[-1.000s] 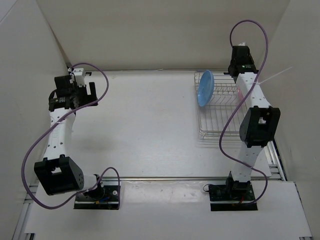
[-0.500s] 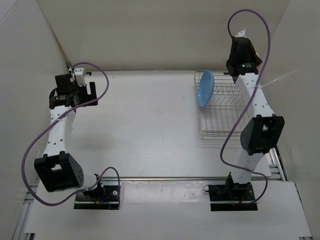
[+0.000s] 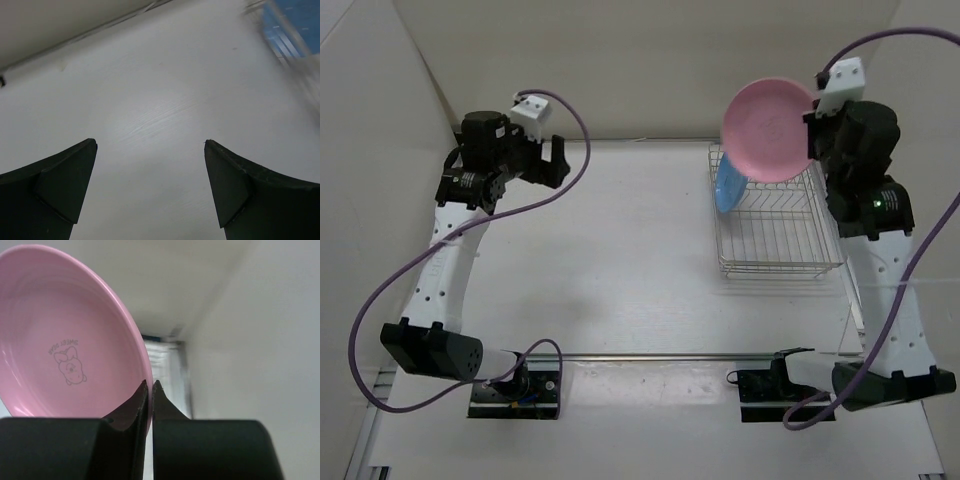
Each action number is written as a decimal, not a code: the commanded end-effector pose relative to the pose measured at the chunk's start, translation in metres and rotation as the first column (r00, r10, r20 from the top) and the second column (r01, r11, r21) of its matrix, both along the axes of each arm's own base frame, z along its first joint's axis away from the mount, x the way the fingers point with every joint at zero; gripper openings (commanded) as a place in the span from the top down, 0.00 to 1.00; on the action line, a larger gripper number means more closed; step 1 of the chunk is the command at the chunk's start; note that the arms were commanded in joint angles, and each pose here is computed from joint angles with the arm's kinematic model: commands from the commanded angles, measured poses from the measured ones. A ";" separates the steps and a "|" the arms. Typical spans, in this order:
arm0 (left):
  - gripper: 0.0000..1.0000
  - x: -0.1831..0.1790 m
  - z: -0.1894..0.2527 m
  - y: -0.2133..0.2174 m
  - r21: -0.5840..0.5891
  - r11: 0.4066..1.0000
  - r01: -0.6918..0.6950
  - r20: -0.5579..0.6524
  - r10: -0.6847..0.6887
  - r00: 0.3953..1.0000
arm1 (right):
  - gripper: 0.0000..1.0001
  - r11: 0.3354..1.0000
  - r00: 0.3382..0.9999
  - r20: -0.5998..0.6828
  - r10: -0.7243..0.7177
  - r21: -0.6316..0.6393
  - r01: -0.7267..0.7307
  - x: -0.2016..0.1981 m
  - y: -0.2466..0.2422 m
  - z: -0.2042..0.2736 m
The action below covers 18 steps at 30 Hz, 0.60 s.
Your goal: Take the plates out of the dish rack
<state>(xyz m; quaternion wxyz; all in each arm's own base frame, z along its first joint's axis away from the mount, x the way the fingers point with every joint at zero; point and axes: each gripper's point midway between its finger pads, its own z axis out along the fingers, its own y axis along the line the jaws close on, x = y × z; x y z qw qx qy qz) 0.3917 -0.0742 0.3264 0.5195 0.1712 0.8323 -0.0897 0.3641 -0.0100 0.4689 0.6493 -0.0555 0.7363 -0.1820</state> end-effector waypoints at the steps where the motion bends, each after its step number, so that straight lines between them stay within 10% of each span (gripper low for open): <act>1: 0.00 -0.025 0.041 -0.078 -0.063 0.951 0.304 0.072 -0.299 0.951 | 0.99 0.853 0.839 -0.167 0.517 0.177 -0.491 -0.016 0.100 -0.066; 9: 0.00 -0.069 0.025 -0.210 -0.081 0.761 0.643 0.000 -0.645 0.764 | 0.99 0.775 0.749 -0.208 0.630 0.233 -0.587 -0.026 0.127 -0.088; 18: 0.00 -0.065 0.003 -0.259 -0.047 0.733 0.678 -0.037 -0.680 0.732 | 0.99 0.748 0.725 -0.192 0.662 0.241 -0.619 -0.034 0.132 -0.082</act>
